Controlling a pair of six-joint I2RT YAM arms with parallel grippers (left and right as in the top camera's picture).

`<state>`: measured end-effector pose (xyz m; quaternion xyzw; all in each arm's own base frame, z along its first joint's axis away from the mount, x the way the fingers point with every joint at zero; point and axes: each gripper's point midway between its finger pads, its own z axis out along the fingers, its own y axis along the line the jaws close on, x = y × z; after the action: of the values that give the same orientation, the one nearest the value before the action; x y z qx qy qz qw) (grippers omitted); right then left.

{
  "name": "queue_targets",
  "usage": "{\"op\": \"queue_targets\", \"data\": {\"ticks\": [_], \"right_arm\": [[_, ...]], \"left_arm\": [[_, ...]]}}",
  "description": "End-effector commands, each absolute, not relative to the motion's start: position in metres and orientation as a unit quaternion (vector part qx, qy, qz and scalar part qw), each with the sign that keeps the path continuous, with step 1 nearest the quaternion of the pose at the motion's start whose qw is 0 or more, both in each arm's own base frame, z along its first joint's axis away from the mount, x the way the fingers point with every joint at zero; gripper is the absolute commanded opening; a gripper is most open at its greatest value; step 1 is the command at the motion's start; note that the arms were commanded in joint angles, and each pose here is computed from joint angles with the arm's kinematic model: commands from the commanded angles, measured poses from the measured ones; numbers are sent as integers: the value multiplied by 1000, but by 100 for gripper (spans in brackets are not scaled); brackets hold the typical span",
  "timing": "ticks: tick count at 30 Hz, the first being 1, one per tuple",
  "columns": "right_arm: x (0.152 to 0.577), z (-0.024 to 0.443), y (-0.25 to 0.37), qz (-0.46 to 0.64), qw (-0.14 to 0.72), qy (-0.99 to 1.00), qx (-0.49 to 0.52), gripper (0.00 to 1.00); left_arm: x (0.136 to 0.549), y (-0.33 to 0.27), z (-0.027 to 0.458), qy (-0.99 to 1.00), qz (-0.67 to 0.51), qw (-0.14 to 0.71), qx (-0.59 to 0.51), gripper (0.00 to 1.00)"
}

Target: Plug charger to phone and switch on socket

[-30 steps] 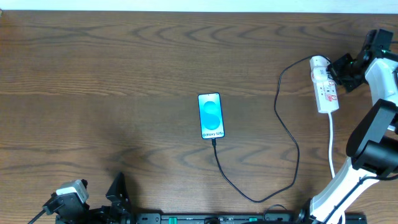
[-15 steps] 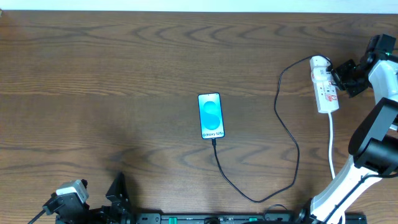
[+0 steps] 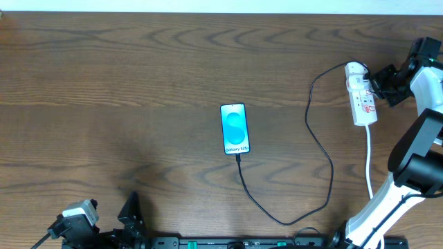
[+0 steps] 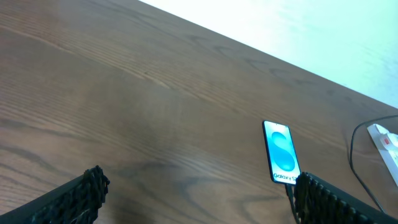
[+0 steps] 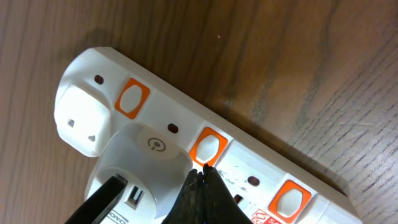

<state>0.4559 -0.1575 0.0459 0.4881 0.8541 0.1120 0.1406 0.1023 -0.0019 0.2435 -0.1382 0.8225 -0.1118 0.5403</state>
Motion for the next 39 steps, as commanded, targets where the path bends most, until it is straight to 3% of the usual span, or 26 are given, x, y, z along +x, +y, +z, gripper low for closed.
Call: {"op": "queue_targets", "data": {"ticks": [1, 29, 39], "right_arm": [[457, 42, -155, 109, 138, 853, 491, 1], [462, 27, -149, 106, 132, 855, 490, 1], [461, -2, -127, 112, 98, 867, 476, 1]], "left_arm": [[101, 0, 244, 818, -108, 546, -143, 98], [101, 0, 243, 819, -108, 546, -143, 98], [101, 0, 243, 819, -108, 546, -143, 98]]}}
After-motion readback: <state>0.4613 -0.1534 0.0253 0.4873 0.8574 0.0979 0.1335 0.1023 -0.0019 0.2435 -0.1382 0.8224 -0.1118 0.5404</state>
